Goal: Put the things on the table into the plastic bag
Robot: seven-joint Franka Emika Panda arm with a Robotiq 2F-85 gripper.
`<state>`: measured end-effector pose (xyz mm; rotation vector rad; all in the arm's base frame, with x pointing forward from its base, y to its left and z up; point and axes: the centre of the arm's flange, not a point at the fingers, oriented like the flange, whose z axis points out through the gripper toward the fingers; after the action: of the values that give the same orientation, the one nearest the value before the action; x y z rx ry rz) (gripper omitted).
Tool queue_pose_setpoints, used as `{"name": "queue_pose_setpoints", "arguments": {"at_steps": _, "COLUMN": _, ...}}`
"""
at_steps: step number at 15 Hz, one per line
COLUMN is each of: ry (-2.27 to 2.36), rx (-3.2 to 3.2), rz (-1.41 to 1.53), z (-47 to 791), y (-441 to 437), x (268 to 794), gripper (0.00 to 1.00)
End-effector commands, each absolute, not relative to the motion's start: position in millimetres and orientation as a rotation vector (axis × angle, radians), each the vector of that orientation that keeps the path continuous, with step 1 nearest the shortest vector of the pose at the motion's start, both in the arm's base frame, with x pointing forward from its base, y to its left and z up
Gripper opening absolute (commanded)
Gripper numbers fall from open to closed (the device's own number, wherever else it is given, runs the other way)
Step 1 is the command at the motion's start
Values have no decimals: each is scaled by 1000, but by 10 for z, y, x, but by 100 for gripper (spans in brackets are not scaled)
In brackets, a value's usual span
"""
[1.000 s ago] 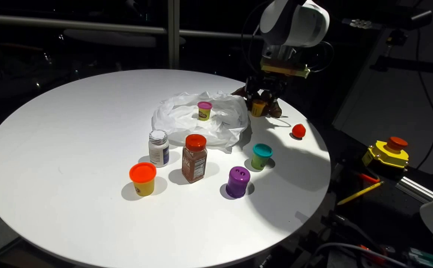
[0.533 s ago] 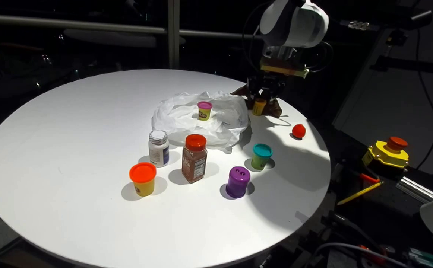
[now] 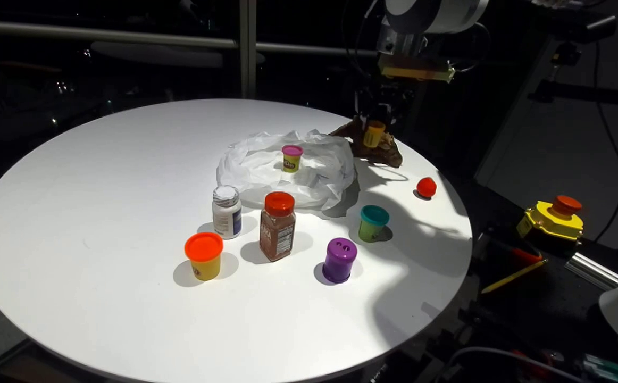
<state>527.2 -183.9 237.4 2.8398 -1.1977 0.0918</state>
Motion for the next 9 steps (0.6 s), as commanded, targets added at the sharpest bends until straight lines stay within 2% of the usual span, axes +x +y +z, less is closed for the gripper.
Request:
{"name": "queue_pose_setpoints", "arguments": {"at_steps": 1, "ry": -1051, "rx": 2913, "rz": 178, "z": 2806, "y": -1347, "x": 5330, "gripper": 29}}
{"name": "queue_pose_setpoints", "arguments": {"at_steps": 9, "ry": -775, "rx": 3017, "rz": 349, "z": 2330, "y": -519, "x": 5688, "gripper": 29}}
